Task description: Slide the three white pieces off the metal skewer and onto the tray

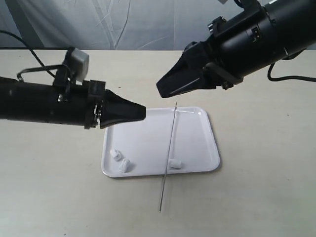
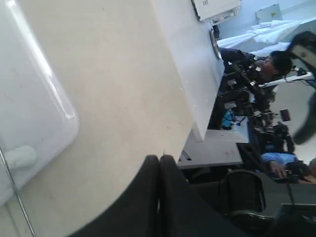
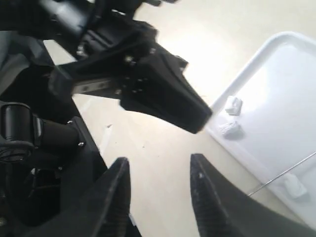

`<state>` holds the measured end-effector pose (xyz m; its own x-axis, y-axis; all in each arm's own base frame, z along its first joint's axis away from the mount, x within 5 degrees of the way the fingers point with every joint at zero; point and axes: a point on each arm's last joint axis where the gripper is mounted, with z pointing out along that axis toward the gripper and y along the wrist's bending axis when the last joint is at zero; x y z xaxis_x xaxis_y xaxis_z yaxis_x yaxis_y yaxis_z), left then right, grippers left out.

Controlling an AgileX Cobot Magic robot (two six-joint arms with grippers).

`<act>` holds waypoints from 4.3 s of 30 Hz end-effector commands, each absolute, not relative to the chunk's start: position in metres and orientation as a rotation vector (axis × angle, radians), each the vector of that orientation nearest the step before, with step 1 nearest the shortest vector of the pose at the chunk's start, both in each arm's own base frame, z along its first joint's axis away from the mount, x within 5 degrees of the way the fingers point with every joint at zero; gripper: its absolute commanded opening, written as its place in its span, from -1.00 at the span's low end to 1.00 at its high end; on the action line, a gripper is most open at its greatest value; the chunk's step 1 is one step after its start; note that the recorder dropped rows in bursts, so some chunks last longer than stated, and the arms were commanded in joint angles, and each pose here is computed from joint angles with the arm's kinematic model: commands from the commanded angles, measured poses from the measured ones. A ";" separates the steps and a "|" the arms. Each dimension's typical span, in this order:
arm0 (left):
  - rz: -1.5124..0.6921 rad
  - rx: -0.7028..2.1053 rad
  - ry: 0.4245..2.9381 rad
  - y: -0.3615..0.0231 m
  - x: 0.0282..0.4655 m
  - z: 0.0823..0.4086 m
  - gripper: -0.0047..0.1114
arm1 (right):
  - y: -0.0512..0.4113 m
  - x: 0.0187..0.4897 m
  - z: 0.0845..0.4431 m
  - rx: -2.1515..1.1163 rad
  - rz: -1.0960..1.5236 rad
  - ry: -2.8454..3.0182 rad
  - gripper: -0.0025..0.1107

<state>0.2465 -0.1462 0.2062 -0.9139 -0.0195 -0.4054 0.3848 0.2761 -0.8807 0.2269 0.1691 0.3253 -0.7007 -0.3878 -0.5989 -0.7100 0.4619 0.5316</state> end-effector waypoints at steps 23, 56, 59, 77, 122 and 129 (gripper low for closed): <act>-0.140 0.057 2.081 -0.026 0.155 0.283 -0.92 | 0.099 0.195 0.350 -0.684 0.316 2.134 -0.37; 0.052 -0.127 1.513 0.010 0.016 0.308 -0.92 | 0.044 0.090 0.238 -0.588 0.224 2.156 -0.51; 0.056 -0.149 1.520 0.010 0.019 0.303 -0.92 | 0.039 0.089 0.242 -0.614 0.150 2.107 -0.51; -0.027 -0.140 1.583 0.005 0.054 0.214 -0.92 | 0.022 0.068 0.265 -0.422 0.085 1.861 -0.51; -0.003 -0.076 1.716 0.002 0.055 0.192 -0.92 | 0.002 0.054 0.186 -0.038 0.000 1.781 -0.51; 0.012 -0.066 1.715 0.003 0.055 0.192 -0.92 | 0.005 0.054 0.187 0.043 0.121 1.779 -0.51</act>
<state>0.0556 0.0022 0.1930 -0.1479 -0.0357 -0.9884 -0.0449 0.9986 -0.0293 0.0545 0.0051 0.1857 -0.2263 0.0734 -0.9713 -0.0403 0.9956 0.0846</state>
